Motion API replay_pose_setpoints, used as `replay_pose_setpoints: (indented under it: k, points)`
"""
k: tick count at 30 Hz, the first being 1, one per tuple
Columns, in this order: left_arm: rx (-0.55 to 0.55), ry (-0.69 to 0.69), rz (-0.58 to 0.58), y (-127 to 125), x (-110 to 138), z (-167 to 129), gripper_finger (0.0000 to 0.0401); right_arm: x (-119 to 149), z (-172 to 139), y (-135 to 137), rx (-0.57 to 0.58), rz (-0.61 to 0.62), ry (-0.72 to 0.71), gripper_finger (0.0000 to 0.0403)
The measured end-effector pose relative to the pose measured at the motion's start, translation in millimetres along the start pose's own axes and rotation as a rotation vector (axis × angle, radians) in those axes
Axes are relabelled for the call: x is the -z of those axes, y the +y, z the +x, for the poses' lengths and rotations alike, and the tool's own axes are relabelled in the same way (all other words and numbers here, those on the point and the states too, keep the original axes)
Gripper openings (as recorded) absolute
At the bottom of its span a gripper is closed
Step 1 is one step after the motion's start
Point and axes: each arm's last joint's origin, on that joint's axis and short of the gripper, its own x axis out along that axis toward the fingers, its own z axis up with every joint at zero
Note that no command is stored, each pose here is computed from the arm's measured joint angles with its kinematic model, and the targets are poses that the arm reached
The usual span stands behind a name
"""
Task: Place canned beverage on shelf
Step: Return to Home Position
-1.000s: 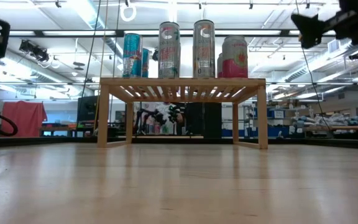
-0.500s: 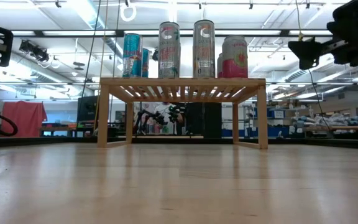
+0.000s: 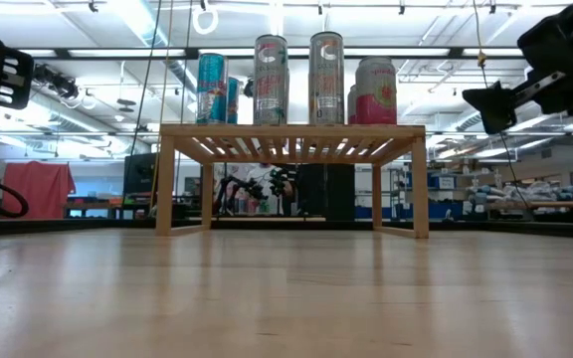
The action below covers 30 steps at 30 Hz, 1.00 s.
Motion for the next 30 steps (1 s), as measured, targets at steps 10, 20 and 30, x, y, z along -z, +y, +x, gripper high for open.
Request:
replay_pose_setpoints:
  k: [10, 20, 30]
  points:
    - [0.001, -0.007, -0.003, 0.1, -0.6, -0.5, 0.0316, -0.1, 0.0, 0.0, 0.001, 0.083, -0.001, 0.039]
    - [0.01, -0.132, -0.051, 2.7, -12.3, -9.4, 0.0316, -4.3, -3.1, 3.6, -0.019, 0.055, -0.051, 0.039]
    - [0.02, -0.276, -0.106, 6.4, -24.0, -21.4, 0.0316, -8.8, -5.4, 8.4, -0.058, 0.026, -0.103, 0.039]
